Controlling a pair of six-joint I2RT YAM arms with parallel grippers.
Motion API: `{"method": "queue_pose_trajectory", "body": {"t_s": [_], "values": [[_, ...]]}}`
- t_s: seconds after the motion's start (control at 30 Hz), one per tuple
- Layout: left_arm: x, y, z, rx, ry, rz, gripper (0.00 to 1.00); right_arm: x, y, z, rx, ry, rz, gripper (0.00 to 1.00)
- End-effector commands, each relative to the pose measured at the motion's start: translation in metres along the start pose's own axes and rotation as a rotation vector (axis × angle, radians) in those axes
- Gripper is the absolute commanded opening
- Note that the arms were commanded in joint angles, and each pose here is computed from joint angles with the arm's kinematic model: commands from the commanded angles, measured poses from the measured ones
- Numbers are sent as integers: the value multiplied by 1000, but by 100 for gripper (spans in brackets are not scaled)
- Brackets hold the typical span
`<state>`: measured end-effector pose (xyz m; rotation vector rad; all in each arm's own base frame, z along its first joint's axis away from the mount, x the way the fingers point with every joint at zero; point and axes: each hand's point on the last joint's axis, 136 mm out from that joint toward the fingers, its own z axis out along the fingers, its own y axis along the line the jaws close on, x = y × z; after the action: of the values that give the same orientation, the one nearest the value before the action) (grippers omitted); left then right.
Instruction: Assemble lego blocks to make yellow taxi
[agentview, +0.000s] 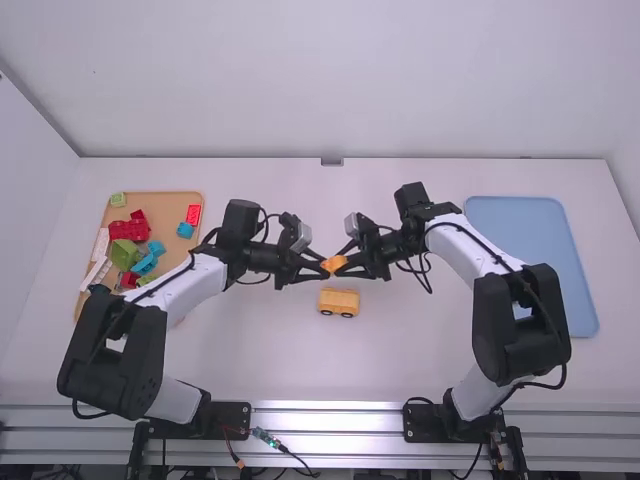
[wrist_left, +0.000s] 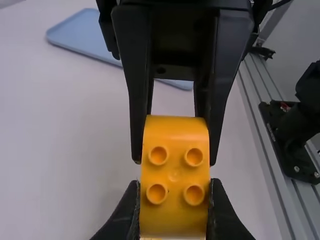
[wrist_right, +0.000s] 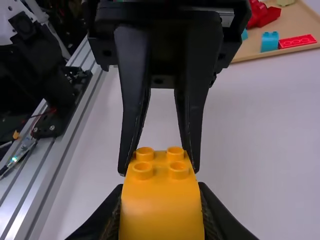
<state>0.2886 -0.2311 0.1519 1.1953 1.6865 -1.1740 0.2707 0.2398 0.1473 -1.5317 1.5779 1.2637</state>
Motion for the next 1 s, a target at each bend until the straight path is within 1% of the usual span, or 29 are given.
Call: {"method": "queue_pose_trajectory", "body": {"t_s": [0.0, 0.1, 0.13, 0.2, 0.37, 0.6, 0.67, 0.8, 0.83, 0.97], "values": [[1, -4, 2, 25, -5, -35, 6, -17, 1, -4, 9, -23, -51, 11], [1, -4, 2, 26, -5, -37, 8, -17, 1, -4, 8, -24, -52, 11], [1, -4, 2, 25, -5, -37, 15, -18, 1, -4, 6, -30, -51, 10], [1, -4, 2, 26, -5, -36, 34, -19, 2, -5, 3, -37, -51, 8], [0, -3, 2, 24, -8, -31, 33, -19, 2, -5, 4, -37, -52, 6], [0, -5, 4, 30, -6, -27, 35, -19, 2, -5, 3, -37, -51, 6], [0, -9, 8, 46, -1, -18, 38, -19, 2, -5, 3, -38, -51, 6], [2, -8, 13, 25, 22, -7, 38, -19, 2, -5, 3, -36, -50, 5], [4, -6, 14, 13, 30, -14, 38, -19, 2, -5, 3, -36, -49, 3], [3, -5, 11, 13, 21, -15, 34, -16, 1, -5, 8, -22, -46, 3]]}}
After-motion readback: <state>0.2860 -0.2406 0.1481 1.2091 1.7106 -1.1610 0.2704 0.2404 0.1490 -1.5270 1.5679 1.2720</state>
